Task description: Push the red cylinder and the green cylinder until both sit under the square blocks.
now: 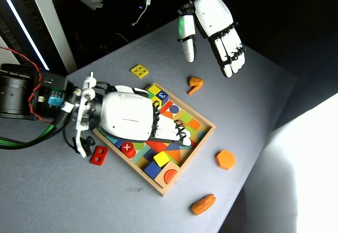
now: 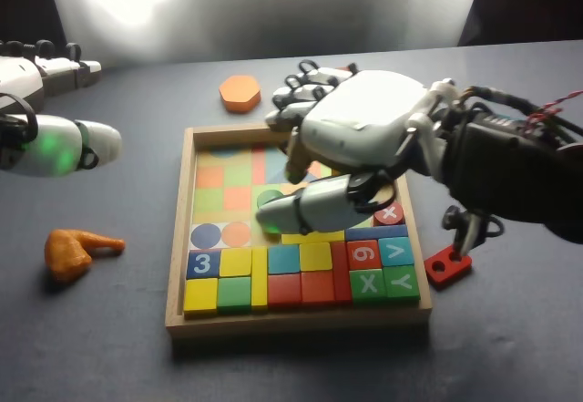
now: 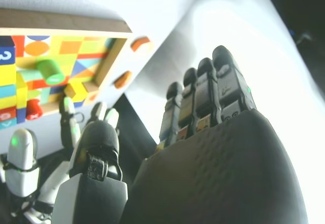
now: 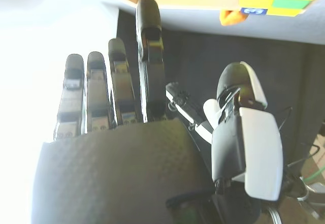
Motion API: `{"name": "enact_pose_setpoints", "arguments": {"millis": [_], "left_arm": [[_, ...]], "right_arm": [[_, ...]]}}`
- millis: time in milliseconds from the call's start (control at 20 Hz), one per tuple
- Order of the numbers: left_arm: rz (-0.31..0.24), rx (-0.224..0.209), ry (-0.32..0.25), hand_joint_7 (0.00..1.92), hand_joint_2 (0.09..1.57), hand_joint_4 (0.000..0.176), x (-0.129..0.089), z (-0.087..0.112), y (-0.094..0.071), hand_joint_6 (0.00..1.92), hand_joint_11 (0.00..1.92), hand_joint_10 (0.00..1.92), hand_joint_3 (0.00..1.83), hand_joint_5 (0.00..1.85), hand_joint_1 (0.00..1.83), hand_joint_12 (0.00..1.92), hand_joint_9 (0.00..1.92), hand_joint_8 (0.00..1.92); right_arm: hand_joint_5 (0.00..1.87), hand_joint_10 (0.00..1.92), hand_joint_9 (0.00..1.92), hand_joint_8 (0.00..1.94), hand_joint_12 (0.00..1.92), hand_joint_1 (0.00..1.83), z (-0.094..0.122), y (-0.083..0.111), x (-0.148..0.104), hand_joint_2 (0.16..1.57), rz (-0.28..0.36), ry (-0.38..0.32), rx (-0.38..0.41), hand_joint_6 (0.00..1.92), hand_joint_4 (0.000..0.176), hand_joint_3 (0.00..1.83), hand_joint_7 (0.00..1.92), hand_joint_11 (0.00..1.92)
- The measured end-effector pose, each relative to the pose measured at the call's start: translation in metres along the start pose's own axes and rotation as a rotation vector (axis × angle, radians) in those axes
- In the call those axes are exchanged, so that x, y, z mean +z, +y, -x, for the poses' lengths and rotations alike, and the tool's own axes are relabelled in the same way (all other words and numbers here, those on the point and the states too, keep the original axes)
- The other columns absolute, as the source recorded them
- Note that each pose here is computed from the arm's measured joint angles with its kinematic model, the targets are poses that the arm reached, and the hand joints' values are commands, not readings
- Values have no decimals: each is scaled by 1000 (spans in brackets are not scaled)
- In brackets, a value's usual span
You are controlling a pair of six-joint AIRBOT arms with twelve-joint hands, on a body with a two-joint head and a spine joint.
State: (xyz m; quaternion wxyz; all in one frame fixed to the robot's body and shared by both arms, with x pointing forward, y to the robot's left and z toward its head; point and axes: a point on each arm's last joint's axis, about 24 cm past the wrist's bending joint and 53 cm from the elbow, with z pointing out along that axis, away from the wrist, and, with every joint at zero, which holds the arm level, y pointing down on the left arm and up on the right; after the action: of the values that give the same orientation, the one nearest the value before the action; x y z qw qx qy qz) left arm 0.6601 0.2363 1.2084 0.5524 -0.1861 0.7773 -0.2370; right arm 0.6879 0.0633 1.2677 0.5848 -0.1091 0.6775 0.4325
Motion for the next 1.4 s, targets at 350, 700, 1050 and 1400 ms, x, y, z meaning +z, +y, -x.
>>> {"name": "enact_pose_setpoints", "arguments": {"millis": [350, 700, 1050, 1400], "left_arm": [[0, 0, 0, 54, 1378, 37, 0, 0, 0, 0, 0, 7, 5, 48, 3, 233, 59, 0], [-4, 1, 3, 65, 1359, 38, 1, -1, -2, 2, 0, 2, 0, 75, 63, 223, 60, 1], [-2, 0, 2, 72, 1369, 38, 1, -1, -1, 3, 0, 6, 0, 75, 34, 172, 62, 4], [-2, 1, 2, 58, 1391, 38, 1, -1, -1, 3, 0, 3, 5, 57, 2, 143, 44, 2]], "right_arm": [[924, 3, 117, 4, 190, 0, -8, 11, 17, 1133, 10, 6, 58, 0, 0, 0, 305, 0], [937, 3, 101, 1, 172, 0, -3, 1, 18, 1138, -9, -10, 71, 2, 0, 0, 280, 0], [940, 2, 100, 1, 209, 0, -12, 2, 17, 1125, -6, 13, 69, 1, 0, 0, 285, 0], [935, 0, 94, 2, 87, 0, -21, 10, 15, 1128, 15, 30, 32, 0, 0, 0, 295, 0]]}}
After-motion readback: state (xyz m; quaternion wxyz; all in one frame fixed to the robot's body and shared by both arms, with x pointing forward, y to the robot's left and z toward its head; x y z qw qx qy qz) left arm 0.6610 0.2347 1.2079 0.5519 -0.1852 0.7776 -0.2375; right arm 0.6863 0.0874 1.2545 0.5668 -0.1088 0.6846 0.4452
